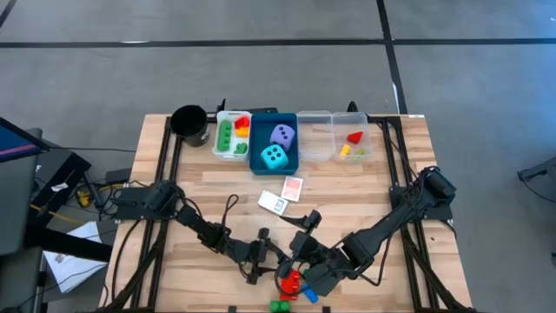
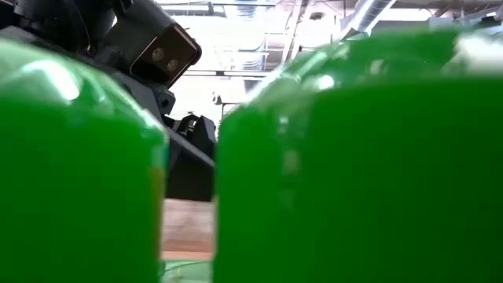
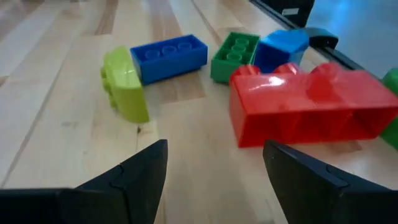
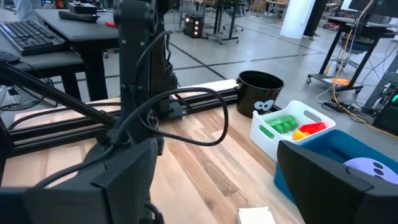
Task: Pick & Place Toys
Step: Put the large red game piece into the white bin
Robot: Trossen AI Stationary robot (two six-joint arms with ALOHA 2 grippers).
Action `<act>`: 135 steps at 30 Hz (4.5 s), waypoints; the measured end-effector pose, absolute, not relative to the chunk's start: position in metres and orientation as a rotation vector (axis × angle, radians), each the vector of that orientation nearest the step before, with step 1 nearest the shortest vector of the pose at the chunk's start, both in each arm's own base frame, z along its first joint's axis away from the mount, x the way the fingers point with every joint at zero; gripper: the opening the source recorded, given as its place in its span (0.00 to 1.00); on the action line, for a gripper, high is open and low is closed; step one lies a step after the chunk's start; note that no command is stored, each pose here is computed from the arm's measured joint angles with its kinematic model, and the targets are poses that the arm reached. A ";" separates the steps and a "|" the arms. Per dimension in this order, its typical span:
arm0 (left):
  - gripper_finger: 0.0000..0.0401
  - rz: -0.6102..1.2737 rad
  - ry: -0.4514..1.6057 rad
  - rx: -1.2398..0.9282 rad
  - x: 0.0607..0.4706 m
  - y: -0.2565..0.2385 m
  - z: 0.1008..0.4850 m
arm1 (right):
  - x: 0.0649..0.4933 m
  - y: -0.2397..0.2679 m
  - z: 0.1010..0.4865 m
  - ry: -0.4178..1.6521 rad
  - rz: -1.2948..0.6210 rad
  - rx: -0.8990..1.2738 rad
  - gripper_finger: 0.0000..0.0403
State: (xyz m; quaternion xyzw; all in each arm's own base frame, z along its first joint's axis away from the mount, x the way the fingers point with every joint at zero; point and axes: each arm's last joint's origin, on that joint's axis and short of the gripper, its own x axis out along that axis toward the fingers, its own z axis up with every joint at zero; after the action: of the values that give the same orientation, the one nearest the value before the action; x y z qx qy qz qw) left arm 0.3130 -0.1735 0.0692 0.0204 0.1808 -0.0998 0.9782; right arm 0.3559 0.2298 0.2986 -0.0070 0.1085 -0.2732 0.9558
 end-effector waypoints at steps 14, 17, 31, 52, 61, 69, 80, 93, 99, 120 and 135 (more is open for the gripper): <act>0.62 -0.204 0.330 0.026 0.322 -0.179 0.077 | 0.357 0.227 0.298 0.228 -0.562 -0.021 0.81; 0.62 -0.205 0.328 0.025 0.322 -0.179 0.078 | 0.357 0.227 0.298 0.228 -0.562 -0.021 0.81; 0.61 -0.193 0.380 -0.002 0.320 -0.179 0.073 | 0.357 0.226 0.298 0.229 -0.564 -0.022 0.81; 0.61 -0.195 0.382 -0.034 0.329 -0.187 0.065 | 0.358 0.226 0.298 0.224 -0.565 -0.016 0.81; 0.61 -0.173 0.358 -0.057 0.339 -0.192 0.049 | 0.358 0.226 0.298 0.225 -0.564 -0.016 0.81; 0.52 -0.192 0.346 -0.071 0.339 -0.193 0.050 | 0.358 0.226 0.298 0.225 -0.563 -0.015 0.81; 0.04 -0.198 0.360 -0.074 0.339 -0.192 0.048 | 0.358 0.226 0.298 0.220 -0.563 0.004 0.81; 0.01 -0.183 0.384 0.054 0.340 -0.185 0.062 | 0.357 0.231 0.301 0.198 -0.553 0.015 0.81; 0.00 -0.074 0.433 0.198 0.333 -0.172 0.104 | 0.339 0.252 0.308 0.143 -0.617 -0.055 0.81; 0.00 0.700 0.093 0.159 0.175 -0.056 0.200 | 0.324 0.269 0.213 0.241 -0.645 -0.045 0.79; 0.00 1.242 0.268 0.422 0.158 0.035 0.224 | 0.395 0.239 0.195 0.344 -0.429 0.041 0.79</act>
State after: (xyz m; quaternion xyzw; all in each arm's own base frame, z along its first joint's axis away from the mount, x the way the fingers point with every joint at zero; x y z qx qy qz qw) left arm 0.1580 0.0345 0.2241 0.1956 0.1244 0.5758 0.7840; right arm 0.3946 0.2389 0.1949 0.0204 0.1698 -0.2119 0.9622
